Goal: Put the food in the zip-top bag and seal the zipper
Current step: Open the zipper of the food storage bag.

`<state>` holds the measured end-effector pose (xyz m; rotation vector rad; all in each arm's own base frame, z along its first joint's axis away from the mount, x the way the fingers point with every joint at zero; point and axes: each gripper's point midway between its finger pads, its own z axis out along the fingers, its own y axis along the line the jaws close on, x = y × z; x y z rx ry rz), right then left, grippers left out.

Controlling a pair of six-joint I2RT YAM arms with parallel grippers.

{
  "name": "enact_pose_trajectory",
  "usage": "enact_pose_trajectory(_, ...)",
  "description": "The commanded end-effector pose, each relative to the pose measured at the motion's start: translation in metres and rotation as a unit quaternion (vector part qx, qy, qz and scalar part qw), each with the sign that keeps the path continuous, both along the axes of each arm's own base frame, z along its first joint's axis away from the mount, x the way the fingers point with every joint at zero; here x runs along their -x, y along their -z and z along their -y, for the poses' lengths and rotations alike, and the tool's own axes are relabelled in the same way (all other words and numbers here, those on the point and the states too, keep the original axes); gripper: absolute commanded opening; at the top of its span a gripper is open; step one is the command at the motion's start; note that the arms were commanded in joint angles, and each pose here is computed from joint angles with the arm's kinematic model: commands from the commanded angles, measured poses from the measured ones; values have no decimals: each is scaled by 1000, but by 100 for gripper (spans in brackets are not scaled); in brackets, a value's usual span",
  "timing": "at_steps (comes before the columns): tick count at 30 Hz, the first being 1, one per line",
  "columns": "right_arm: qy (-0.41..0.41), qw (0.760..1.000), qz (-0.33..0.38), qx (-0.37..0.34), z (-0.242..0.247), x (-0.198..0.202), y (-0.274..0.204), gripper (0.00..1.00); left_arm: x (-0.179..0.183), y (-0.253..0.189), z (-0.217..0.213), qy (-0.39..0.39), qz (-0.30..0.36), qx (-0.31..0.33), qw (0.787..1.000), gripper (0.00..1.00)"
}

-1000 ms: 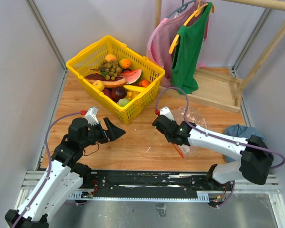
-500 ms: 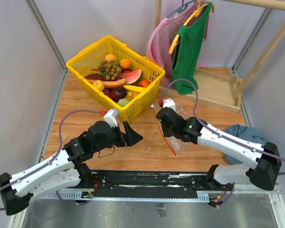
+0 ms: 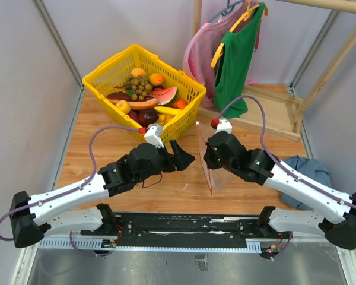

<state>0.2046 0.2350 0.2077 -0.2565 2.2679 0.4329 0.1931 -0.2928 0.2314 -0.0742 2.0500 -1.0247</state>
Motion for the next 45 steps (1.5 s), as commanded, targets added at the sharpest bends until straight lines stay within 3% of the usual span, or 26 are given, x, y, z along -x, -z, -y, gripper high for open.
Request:
enact_pose_trajectory(1,6,998,17,-63,-9,-1,-29,1,-11,-38,20,-4,50,36,998,86)
enact_pose_trajectory(7,-4,997,21,-76,-13,0,-35,1,-17,-36,36,-6,61,27,998,81)
enact_pose_trajectory(12,-13,996,21,-80,-14,2,-37,1,-21,-31,48,-9,72,-4,997,71)
enact_pose_trajectory(31,-16,997,49,-62,-1,-5,-51,1,-26,9,35,-41,43,-103,993,38)
enact_pose_trajectory(35,-15,998,51,-41,2,-9,-54,1,-23,11,36,-36,37,-103,993,27)
enact_pose_trajectory(39,-4,998,63,-12,11,-15,-57,1,-22,5,36,-39,36,-84,995,1)
enact_pose_trajectory(45,-3,997,71,28,19,-20,-55,10,-18,-18,38,-44,22,-26,998,0)
